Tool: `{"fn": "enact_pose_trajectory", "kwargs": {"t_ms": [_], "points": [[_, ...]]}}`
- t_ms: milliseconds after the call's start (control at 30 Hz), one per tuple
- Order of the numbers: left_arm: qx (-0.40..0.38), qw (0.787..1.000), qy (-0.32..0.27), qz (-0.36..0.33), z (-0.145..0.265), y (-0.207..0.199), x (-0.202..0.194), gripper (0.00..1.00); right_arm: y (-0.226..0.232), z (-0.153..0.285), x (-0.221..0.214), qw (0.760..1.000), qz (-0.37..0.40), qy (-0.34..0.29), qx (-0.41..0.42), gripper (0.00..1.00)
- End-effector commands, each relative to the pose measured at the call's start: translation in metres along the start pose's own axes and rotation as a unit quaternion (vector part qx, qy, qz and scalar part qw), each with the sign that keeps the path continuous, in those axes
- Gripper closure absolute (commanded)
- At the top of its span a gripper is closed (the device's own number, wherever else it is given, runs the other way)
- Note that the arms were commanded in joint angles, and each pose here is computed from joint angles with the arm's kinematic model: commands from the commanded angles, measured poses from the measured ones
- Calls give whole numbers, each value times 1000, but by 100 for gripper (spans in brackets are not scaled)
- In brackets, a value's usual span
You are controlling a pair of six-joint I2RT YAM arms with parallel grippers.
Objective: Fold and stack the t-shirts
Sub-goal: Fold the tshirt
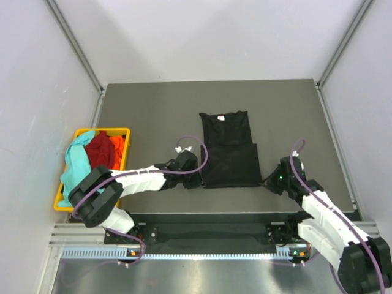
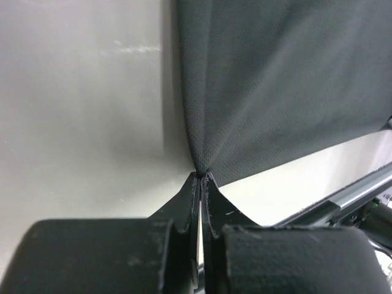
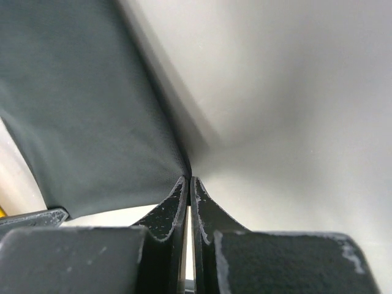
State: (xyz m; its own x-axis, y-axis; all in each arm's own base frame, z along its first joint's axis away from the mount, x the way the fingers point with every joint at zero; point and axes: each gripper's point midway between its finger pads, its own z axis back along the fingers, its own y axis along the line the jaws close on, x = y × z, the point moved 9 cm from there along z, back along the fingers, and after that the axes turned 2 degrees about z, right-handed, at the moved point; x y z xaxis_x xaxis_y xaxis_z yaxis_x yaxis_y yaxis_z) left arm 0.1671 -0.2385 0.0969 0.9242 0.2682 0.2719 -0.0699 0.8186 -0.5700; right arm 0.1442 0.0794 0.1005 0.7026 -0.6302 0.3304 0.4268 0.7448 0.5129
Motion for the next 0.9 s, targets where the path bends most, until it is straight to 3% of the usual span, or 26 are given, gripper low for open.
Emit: {"fn": "enact_pose_trajectory", "kwargs": {"t_ms": [0,400,633,867], "points": [[-17,999,-29,-17,14,-21,5,100,9,16,12,999,39,-34,0,100],[-2,996,-65,-55,58,-51,-19,100,6,64,12,995,74,-61,2,100],[-12,997,-46,-65,71,-68,-45,100,9,94,12,993,85,-79,29,100],[-3,993,-83,-79,76,-84,-29,100,32,93,32,987,117,-102,47,100]]}}
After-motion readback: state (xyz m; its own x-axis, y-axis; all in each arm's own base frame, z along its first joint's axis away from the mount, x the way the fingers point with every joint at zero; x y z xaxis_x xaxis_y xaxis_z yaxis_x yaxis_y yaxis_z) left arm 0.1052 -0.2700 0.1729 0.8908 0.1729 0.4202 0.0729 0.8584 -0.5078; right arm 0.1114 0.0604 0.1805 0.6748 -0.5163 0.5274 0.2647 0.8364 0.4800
